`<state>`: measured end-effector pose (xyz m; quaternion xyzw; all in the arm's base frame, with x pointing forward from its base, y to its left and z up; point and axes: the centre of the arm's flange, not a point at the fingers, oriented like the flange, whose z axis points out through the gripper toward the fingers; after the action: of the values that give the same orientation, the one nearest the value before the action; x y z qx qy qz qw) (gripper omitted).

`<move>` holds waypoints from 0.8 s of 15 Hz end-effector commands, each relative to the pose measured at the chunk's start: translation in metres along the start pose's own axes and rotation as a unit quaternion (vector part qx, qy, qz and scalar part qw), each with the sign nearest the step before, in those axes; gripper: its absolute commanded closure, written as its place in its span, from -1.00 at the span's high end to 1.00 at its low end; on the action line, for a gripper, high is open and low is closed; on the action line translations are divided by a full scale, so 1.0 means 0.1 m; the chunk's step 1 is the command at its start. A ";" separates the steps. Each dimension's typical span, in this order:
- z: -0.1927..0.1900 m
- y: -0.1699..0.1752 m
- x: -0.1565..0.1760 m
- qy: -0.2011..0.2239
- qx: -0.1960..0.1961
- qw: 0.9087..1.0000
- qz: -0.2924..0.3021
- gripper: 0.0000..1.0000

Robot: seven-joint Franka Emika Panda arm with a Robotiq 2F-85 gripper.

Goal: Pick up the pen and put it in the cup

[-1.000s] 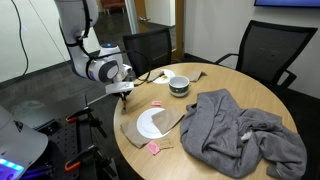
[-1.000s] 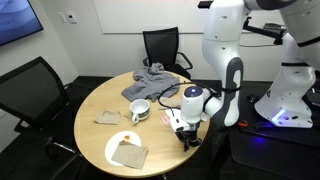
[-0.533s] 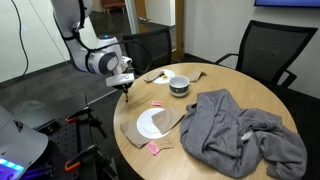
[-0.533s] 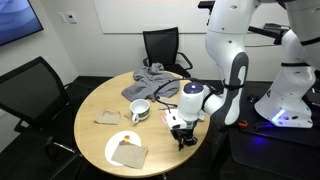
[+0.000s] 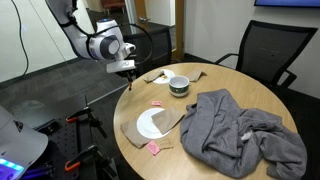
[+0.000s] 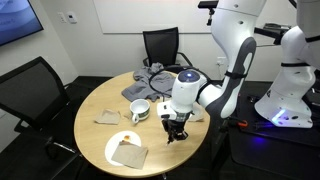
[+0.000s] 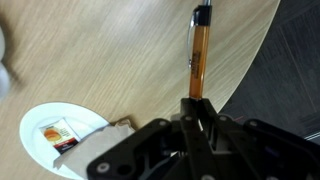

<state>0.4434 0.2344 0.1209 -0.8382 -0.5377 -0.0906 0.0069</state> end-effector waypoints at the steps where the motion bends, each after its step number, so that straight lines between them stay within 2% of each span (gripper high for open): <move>1: -0.34 0.11 0.17 -0.015 -0.011 0.999 0.029 -0.94; 6: -0.76 0.30 0.31 -0.031 -0.017 0.998 0.044 -0.94; 12: -1.26 0.68 0.50 -0.028 -0.029 0.997 0.062 -0.94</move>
<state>0.4903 0.2433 0.2279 -0.8670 -0.4905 -0.0837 -0.0276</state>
